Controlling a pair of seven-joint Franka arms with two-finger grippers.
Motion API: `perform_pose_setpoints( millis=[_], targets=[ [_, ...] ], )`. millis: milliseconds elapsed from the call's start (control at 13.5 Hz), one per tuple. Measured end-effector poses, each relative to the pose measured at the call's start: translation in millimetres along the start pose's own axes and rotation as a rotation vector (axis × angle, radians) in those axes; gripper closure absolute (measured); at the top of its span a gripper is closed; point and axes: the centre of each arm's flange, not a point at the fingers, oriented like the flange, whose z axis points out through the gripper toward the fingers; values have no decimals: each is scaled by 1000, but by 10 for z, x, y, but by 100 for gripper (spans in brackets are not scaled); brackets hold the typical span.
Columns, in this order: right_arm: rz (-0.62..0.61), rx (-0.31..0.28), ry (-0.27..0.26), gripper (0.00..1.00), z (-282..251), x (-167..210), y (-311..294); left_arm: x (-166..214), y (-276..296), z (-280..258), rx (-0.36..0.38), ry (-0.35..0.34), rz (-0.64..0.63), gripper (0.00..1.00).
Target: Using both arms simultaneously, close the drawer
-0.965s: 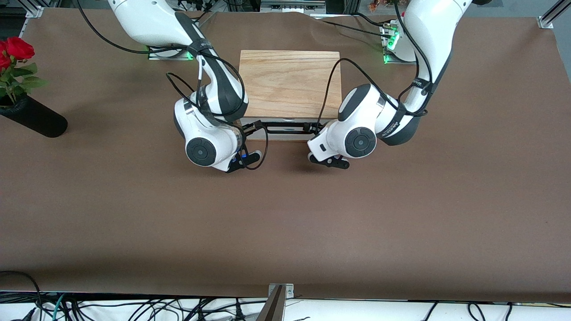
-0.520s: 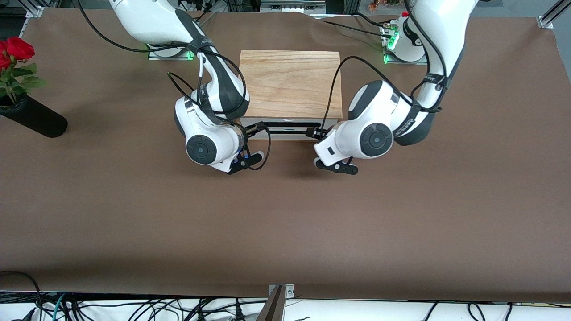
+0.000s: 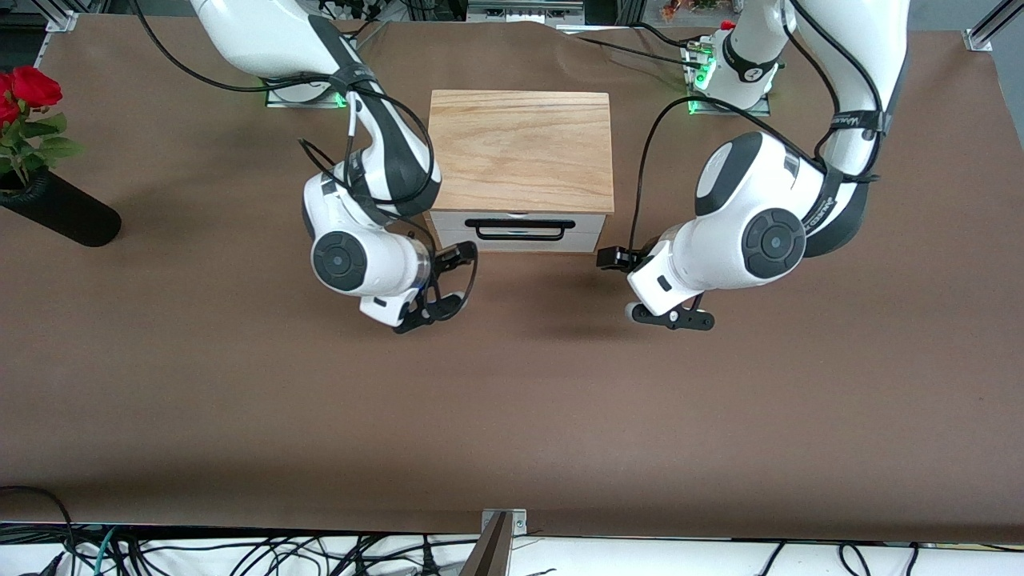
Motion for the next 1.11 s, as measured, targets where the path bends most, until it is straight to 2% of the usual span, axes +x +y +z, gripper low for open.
perform_pose_setpoints(
  millis=[223, 371, 520, 743, 891, 1114],
  targets=[
    [36, -38, 86, 0, -463, 97, 326, -51, -101, -306, 102, 80, 19, 0],
    [47, -103, 114, 0, -656, 107, 538, -52, -381, -625, 144, 140, -10, 0],
    [49, -160, 134, 0, -779, 118, 669, -108, -704, -965, 155, 175, -54, 0],
    [80, -199, 184, 0, -1093, 124, 886, -209, -1065, -1353, 148, 223, -112, 0],
    [127, -227, 205, 0, -1268, 90, 1175, -312, -1260, -1599, 151, 251, -95, 0],
    [191, -273, 258, 0, -1636, 25, 1573, -603, -1441, -1756, 179, 242, -59, 0]
  ],
)
